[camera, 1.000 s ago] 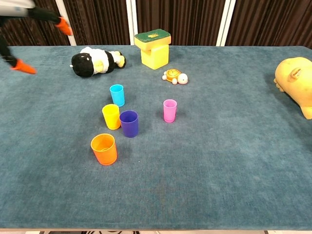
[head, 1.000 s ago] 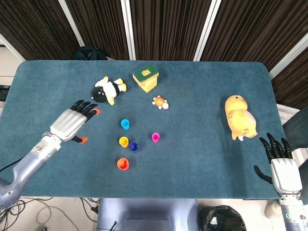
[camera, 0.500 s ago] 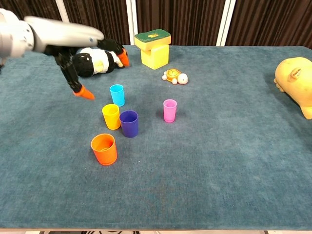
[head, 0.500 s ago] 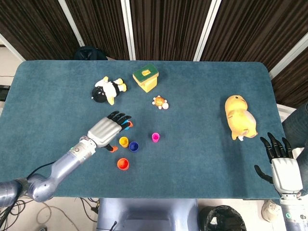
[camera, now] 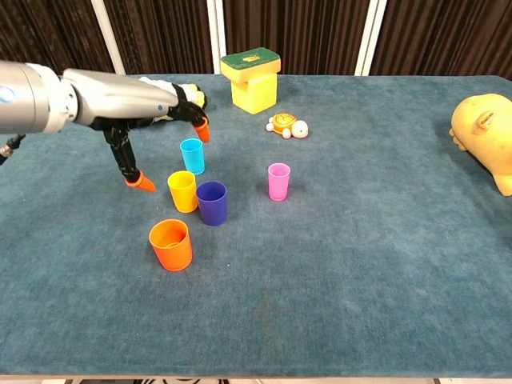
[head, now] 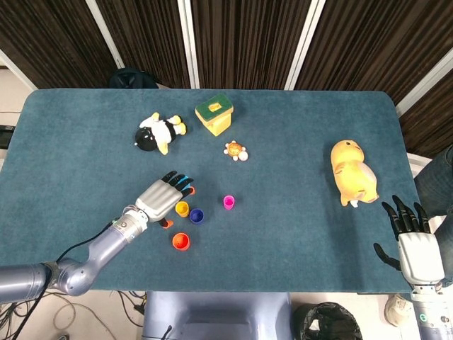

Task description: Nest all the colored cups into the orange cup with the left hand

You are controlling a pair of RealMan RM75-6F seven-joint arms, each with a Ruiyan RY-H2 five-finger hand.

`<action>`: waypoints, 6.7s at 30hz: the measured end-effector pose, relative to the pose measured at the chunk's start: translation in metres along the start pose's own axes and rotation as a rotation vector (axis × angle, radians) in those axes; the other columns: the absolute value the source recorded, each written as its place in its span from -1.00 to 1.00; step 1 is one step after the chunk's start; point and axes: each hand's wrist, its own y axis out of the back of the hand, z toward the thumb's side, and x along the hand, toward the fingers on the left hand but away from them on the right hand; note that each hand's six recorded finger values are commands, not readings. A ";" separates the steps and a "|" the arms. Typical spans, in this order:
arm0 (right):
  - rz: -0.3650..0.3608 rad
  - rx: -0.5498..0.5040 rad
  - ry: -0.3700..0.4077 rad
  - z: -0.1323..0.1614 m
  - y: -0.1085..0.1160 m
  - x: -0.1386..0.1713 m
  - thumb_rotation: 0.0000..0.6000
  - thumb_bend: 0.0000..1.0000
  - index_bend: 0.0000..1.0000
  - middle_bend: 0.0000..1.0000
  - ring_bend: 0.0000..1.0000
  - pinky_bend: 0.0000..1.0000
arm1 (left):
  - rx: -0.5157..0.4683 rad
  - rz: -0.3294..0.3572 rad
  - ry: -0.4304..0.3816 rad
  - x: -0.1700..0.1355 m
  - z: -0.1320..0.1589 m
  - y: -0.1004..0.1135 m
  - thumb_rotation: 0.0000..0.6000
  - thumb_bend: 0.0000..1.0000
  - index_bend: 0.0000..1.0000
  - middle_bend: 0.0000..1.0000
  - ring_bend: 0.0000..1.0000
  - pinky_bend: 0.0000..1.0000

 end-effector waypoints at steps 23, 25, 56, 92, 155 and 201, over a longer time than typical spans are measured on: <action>-0.001 -0.004 -0.010 -0.003 0.001 -0.001 1.00 -0.38 -0.76 -0.92 -0.70 -1.00 | -0.001 0.016 -0.046 0.026 0.018 -0.024 1.00 -0.67 -0.40 -0.79 -1.00 -1.00; 0.000 -0.005 -0.013 -0.004 0.000 -0.001 1.00 -0.38 -0.76 -0.92 -0.70 -1.00 | 0.001 0.019 -0.052 0.029 0.021 -0.025 1.00 -0.67 -0.39 -0.78 -1.00 -1.00; -0.002 -0.010 -0.025 -0.006 0.001 -0.001 1.00 -0.38 -0.76 -0.92 -0.70 -1.00 | 0.054 0.029 -0.077 0.041 0.038 -0.031 1.00 -0.47 -0.08 -0.62 -1.00 -1.00; -0.003 -0.005 -0.015 -0.002 0.000 -0.001 1.00 -0.38 -0.76 -0.92 -0.70 -1.00 | 0.004 0.012 -0.156 -0.073 0.034 0.052 1.00 -0.45 -0.16 -0.64 -1.00 -1.00; -0.010 -0.007 -0.039 -0.006 0.000 -0.002 1.00 -0.38 -0.76 -0.92 -0.70 -1.00 | 0.062 0.071 -0.168 -0.045 0.031 0.011 1.00 -0.66 -0.77 -0.72 -1.00 -1.00; -0.011 -0.007 -0.055 -0.008 0.000 -0.002 1.00 -0.38 -0.76 -0.92 -0.70 -1.00 | 0.091 0.049 -0.022 0.017 -0.009 -0.015 1.00 -0.54 -0.20 -0.66 -1.00 -1.00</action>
